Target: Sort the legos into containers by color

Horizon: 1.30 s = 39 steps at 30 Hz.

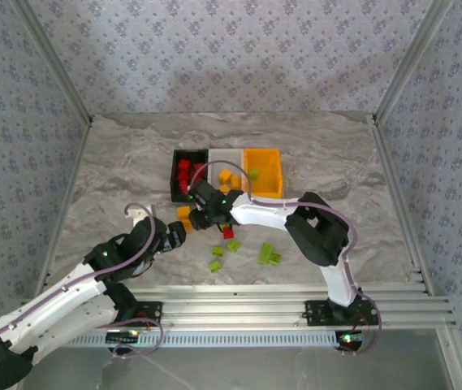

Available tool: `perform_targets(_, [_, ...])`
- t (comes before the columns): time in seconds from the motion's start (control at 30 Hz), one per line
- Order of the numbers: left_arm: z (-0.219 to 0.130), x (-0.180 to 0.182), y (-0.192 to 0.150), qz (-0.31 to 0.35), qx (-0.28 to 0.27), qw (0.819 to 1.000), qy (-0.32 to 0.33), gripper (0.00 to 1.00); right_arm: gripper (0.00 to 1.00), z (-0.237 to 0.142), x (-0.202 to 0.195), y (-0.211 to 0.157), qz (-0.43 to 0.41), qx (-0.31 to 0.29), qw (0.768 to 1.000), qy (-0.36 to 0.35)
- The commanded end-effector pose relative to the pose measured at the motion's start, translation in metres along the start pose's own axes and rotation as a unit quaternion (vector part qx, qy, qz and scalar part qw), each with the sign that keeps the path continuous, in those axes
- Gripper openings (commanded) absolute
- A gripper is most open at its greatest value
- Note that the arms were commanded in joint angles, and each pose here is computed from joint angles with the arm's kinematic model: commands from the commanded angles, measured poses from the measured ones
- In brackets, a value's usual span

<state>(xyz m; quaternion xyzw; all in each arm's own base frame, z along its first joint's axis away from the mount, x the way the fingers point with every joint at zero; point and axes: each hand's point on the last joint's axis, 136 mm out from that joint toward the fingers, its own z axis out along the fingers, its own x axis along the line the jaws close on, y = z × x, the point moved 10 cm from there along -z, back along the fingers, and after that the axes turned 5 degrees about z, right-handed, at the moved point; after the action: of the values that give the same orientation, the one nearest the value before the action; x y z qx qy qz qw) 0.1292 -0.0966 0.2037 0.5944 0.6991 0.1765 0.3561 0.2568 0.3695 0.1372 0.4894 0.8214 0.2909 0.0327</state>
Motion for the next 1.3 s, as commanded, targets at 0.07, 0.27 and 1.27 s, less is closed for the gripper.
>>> perform_targets(0.07, [-0.003,0.0,0.004,-0.006,-0.006,1.0,-0.004,0.99,0.38,-0.041,0.006,0.01,0.01,-0.048,0.998,0.028])
perform_targets(0.27, [0.0,-0.005,0.007,0.003,-0.008,1.0,-0.009,0.99,0.37,-0.087,-0.008,0.019,0.044,-0.107,0.993,0.031])
perform_targets(1.27, [0.055,-0.064,0.009,0.133,0.09,0.982,-0.096,0.99,0.75,-0.119,-0.099,0.099,0.165,-0.172,0.971,-0.019])
